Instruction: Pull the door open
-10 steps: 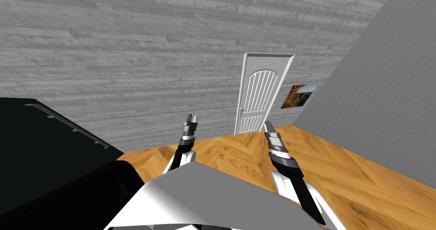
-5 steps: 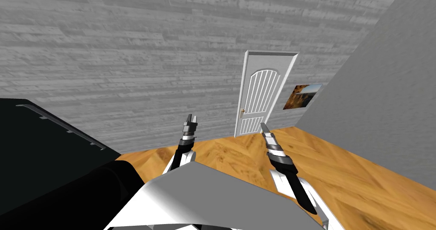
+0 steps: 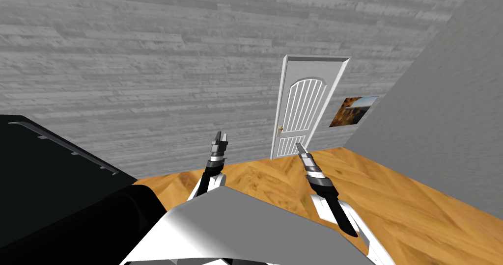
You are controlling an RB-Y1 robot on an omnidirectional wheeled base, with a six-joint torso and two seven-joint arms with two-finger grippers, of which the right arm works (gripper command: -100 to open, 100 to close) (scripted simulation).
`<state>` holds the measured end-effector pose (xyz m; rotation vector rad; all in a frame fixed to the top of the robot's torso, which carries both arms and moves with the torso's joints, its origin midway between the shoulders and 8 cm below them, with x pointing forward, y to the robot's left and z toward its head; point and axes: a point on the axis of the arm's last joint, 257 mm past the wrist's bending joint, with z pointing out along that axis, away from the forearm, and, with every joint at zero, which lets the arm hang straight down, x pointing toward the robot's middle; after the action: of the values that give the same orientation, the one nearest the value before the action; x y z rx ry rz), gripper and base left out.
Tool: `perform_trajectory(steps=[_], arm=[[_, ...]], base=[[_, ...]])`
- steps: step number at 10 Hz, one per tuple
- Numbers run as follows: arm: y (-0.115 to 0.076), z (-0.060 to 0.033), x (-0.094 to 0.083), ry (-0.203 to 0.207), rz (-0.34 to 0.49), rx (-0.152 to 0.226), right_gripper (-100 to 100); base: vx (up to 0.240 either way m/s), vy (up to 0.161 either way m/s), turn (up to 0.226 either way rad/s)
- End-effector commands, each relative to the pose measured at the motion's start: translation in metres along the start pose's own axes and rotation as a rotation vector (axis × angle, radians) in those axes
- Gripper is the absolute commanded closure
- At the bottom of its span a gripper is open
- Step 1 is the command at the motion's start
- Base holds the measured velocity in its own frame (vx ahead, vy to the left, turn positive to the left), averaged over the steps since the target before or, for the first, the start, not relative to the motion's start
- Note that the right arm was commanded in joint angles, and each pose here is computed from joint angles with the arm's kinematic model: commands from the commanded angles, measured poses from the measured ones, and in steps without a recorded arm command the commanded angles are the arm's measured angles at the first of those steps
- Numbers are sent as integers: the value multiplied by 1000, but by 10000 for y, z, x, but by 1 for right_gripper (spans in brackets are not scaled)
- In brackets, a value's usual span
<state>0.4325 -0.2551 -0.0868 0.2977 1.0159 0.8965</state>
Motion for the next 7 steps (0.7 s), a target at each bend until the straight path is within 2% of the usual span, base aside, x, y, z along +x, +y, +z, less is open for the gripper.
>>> perform_trajectory(steps=[1, 7], arm=[[-114, 11, 79, 23, -35, 7, -100], [-509, -13, 329, 114, -161, 38, -100]], base=[[85, -13, 11], [101, -22, 15]])
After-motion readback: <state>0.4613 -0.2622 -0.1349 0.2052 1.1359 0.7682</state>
